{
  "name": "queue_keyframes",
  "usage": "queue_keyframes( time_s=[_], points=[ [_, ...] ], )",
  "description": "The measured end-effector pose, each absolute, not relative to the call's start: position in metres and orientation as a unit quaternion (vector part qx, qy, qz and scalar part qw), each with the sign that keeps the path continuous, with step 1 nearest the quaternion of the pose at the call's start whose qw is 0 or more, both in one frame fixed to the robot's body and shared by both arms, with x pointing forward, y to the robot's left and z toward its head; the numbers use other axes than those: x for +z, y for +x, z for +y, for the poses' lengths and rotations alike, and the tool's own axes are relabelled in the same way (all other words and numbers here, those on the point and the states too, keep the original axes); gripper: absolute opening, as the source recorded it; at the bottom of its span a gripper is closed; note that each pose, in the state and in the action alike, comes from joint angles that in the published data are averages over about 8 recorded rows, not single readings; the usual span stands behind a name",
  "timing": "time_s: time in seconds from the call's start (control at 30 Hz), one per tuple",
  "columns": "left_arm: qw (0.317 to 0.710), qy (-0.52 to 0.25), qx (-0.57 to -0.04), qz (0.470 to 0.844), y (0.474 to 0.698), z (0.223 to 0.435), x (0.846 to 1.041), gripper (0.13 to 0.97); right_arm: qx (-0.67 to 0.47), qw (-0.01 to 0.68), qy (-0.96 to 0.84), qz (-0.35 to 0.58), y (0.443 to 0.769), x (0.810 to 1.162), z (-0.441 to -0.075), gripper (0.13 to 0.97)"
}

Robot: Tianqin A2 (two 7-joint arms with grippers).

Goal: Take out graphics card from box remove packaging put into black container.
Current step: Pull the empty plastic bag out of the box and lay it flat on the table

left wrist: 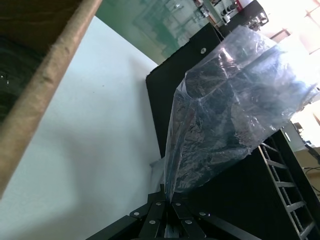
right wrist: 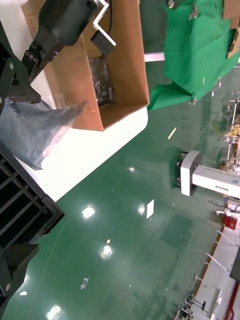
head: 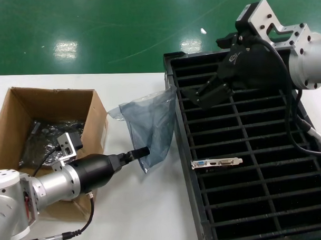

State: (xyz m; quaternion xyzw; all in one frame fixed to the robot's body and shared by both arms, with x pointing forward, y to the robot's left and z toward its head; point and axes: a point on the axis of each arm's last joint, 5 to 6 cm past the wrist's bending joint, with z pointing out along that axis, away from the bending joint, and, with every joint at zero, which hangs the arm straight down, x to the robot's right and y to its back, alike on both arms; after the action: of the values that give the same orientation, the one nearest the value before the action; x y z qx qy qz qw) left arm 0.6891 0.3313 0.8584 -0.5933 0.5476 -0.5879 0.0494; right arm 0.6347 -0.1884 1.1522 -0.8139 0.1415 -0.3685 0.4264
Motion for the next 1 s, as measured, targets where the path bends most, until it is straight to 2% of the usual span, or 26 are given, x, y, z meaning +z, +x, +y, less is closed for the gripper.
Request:
queue_keyframes(
  time_s=[0.33, 0.63, 1.0],
  points=[
    [0.05, -0.591, -0.589, 0.549, 0.689, 0.338, 0.868, 0.139, -0.369, 0.426, -0.814, 0.141, 0.635, 1.152, -0.188, 0.966],
    [0.057, -0.594, -0.586, 0.549, 0.672, 0.354, 0.89, 0.139, -0.369, 0.426, -0.814, 0.141, 0.635, 1.152, -0.188, 0.966],
    [0.049, -0.582, -0.595, 0.552, 0.665, 0.355, 0.901, 0.139, -0.369, 0.426, -0.814, 0.141, 0.635, 1.152, -0.188, 0.966]
  ],
)
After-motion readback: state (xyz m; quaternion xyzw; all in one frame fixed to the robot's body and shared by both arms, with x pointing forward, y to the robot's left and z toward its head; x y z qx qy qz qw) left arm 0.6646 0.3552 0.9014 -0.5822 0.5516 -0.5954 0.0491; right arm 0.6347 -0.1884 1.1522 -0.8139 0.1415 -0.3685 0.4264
